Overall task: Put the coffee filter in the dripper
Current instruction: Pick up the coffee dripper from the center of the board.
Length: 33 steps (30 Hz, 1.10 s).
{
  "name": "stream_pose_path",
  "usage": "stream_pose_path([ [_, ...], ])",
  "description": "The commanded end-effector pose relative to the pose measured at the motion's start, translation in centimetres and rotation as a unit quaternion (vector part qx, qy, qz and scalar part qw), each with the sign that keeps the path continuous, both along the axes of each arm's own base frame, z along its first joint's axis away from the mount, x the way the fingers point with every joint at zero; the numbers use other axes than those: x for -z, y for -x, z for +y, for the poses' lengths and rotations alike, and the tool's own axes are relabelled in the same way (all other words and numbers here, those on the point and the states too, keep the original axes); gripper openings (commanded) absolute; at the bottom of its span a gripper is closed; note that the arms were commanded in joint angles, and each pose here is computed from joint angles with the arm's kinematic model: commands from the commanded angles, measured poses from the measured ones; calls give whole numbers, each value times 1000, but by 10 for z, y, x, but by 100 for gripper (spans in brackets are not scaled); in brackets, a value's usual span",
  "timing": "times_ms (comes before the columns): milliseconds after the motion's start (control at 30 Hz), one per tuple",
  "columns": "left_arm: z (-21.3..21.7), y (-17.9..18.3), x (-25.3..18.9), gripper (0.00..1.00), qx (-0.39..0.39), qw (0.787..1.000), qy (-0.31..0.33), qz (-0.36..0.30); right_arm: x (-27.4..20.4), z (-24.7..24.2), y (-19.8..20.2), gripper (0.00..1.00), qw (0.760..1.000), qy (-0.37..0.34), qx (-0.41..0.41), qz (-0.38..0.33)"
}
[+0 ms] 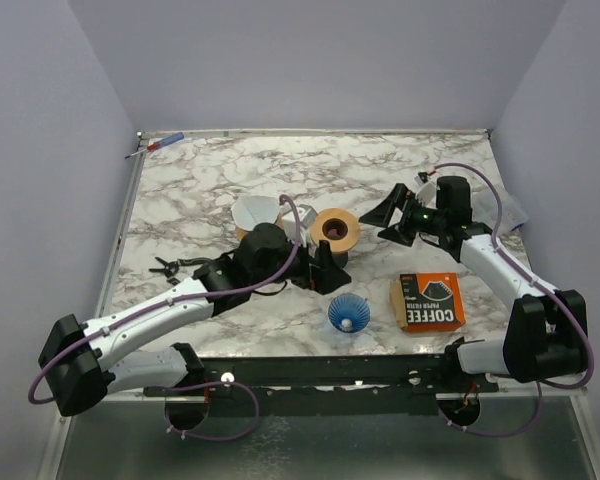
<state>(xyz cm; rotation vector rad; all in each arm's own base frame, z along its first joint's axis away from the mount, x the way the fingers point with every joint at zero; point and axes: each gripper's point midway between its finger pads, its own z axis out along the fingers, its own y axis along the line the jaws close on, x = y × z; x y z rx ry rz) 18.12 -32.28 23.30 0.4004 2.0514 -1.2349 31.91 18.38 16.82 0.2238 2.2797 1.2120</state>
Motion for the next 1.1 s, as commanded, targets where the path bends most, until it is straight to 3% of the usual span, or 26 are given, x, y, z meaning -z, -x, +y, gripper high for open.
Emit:
stream_pose_path([
  [0, -5, 3, 40, 99, -29, 992, -114, -39, 10, -13, 8, 100, 1000, -8, 4, 16],
  [333, -7, 8, 95, 91, -28, 963, -260, -61, 16, -24, 7, 99, 1000, -8, 13, 25],
  [800, -19, 11, 159, 56, -30, 942, -335, 3, 13, -26, 3, 99, 1000, -10, 15, 25],
  [933, -20, 13, 167, 40, -23, 939, -344, 9, 12, -26, 2, 99, 1000, -10, 16, 24],
  [1067, -22, 13, 165, 30, -22, 940, -341, 8, 11, -26, 1, 99, 1000, -10, 15, 24],
])
